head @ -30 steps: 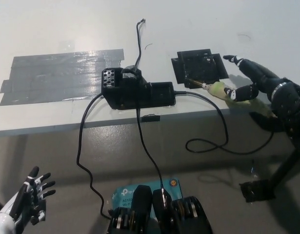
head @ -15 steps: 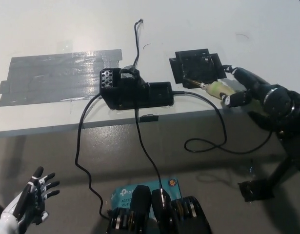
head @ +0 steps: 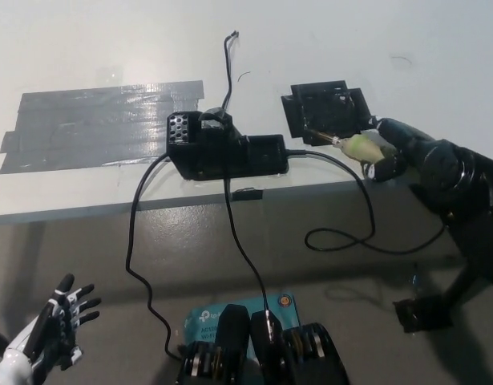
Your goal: The robot uses its right hand to grab and lift the soldering gun kept on the middle of the table and puts it in its base
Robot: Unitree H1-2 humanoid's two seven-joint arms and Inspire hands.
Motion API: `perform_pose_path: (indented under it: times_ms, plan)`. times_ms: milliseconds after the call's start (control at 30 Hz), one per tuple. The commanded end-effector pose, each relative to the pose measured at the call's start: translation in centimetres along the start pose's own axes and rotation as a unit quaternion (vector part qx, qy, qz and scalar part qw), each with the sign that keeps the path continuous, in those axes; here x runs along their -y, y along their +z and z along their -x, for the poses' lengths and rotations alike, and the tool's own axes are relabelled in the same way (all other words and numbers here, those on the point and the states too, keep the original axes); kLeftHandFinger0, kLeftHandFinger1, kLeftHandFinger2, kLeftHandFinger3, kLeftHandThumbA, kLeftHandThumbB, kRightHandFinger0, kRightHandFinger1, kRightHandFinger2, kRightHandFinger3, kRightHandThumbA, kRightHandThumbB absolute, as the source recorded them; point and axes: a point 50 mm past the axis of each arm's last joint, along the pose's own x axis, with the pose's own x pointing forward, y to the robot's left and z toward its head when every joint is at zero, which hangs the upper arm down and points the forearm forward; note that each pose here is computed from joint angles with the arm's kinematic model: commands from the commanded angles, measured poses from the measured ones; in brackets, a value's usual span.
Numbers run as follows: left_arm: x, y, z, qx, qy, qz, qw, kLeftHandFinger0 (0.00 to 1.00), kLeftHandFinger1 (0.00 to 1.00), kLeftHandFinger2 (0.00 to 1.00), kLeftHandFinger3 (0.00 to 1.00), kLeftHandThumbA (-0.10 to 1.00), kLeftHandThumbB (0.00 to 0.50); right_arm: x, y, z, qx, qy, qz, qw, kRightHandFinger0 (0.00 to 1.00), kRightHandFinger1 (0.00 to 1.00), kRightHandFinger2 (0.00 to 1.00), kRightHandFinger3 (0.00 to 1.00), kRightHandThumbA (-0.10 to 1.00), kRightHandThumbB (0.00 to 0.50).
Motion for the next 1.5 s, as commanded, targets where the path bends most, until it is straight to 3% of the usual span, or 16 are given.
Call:
perform_pose_path:
  times_ms: [0, 300, 367, 800, 1000, 1033, 1067, 1100, 1133, 1167, 1200, 1233, 1300, 1367, 1400, 1467]
  plan:
    - [-0.4, 1.4, 0.1, 0.024, -0.012, -0.005, 1.0, 0.83, 0.94, 1.0, 1.0, 1.0, 0.241, 3.7, 0.3, 0.3, -0.021, -0.045, 0.037, 0.998, 1.0, 1.0, 1.0, 1.0, 0.47, 0.221]
    - [-0.3, 1.7, -0.1, 0.027, -0.014, -0.007, 1.0, 0.78, 0.91, 1.0, 1.0, 1.0, 0.261, 3.5, 0.4, -0.4, -0.034, -0.046, 0.053, 0.997, 1.0, 1.0, 1.0, 1.0, 0.5, 0.235]
    - [0.1, 1.7, -0.3, 0.028, -0.022, -0.002, 0.999, 0.78, 0.9, 1.0, 1.0, 1.0, 0.244, 3.2, 0.3, -0.2, -0.028, -0.036, 0.045, 0.998, 1.0, 1.0, 1.0, 1.0, 0.48, 0.197]
    - [0.7, 2.5, -1.0, 0.044, -0.035, -0.007, 0.998, 0.78, 0.89, 1.0, 1.0, 1.0, 0.362, 1.6, 0.6, -1.3, -0.042, -0.026, 0.134, 0.99, 1.0, 1.0, 1.0, 1.0, 0.61, 0.216]
    - [1.4, 2.8, -1.4, 0.046, -0.05, -0.013, 0.998, 0.79, 0.89, 1.0, 1.0, 1.0, 0.366, 1.2, -1.4, -1.5, -0.061, -0.04, 0.166, 0.983, 1.0, 1.0, 1.0, 1.0, 0.51, 0.221]
    - [1.5, 2.8, -1.4, 0.047, -0.05, -0.014, 0.998, 0.78, 0.88, 1.0, 1.0, 1.0, 0.388, 0.9, -1.9, -1.8, -0.069, -0.042, 0.178, 0.981, 0.95, 1.0, 1.0, 1.0, 0.51, 0.237]
    - [1.5, 2.9, -1.4, 0.048, -0.052, -0.015, 0.997, 0.78, 0.88, 1.0, 1.0, 1.0, 0.387, 0.7, -2.2, -2.0, -0.078, -0.041, 0.186, 0.979, 0.65, 0.69, 0.79, 1.0, 0.47, 0.218]
    - [1.6, 3.0, -1.4, 0.049, -0.054, -0.016, 0.997, 0.78, 0.88, 1.0, 1.0, 1.0, 0.387, 0.6, -2.4, -2.0, -0.083, -0.04, 0.185, 0.978, 0.45, 0.5, 0.69, 1.0, 0.45, 0.228]
    - [1.7, 3.1, -1.5, 0.051, -0.056, -0.021, 0.997, 0.81, 0.91, 1.0, 1.0, 1.0, 0.387, 0.1, -2.9, -2.2, -0.093, -0.038, 0.213, 0.972, 0.13, 0.17, 0.4, 1.0, 0.41, 0.216]
    - [1.6, 3.1, -1.6, 0.054, -0.06, -0.023, 0.997, 0.82, 0.92, 1.0, 1.0, 1.0, 0.373, -0.1, -3.0, -2.2, -0.092, -0.036, 0.227, 0.969, 0.2, 0.29, 0.53, 1.0, 0.36, 0.18]
    - [1.7, 3.2, -1.8, 0.055, -0.062, -0.023, 0.996, 0.84, 0.93, 1.0, 1.0, 1.0, 0.372, -0.3, -3.3, -2.2, -0.095, -0.033, 0.248, 0.964, 0.21, 0.31, 0.53, 1.0, 0.12, 0.133]
    - [1.7, 3.3, -1.9, 0.055, -0.063, -0.027, 0.996, 0.85, 0.94, 1.0, 1.0, 1.0, 0.376, -0.6, -3.5, -2.1, -0.092, -0.036, 0.265, 0.959, 0.12, 0.22, 0.46, 1.0, -0.09, 0.097]
    - [1.8, 3.5, -1.9, 0.056, -0.066, -0.032, 0.996, 0.86, 0.94, 1.0, 1.0, 1.0, 0.377, -1.2, -4.1, -2.3, -0.096, -0.035, 0.285, 0.953, 0.0, 0.01, 0.21, 0.77, -0.1, 0.115]
    - [1.8, 3.7, -2.0, 0.056, -0.067, -0.041, 0.995, 0.88, 0.95, 1.0, 1.0, 1.0, 0.366, -1.9, -4.5, -2.4, -0.104, -0.035, 0.309, 0.945, 0.0, 0.02, 0.1, 0.57, -0.08, 0.278]
    - [1.8, 3.8, -2.0, 0.056, -0.067, -0.044, 0.995, 0.88, 0.95, 1.0, 1.0, 1.0, 0.359, -2.1, -4.6, -2.5, -0.105, -0.036, 0.316, 0.942, 0.03, 0.12, 0.15, 0.54, -0.05, 0.337]
    - [1.9, 3.9, -2.1, 0.059, -0.068, -0.048, 0.995, 0.87, 0.95, 0.99, 1.0, 1.0, 0.358, -2.6, -5.0, -2.7, -0.11, -0.037, 0.334, 0.935, 0.01, 0.21, 0.21, 0.56, -0.07, 0.386]
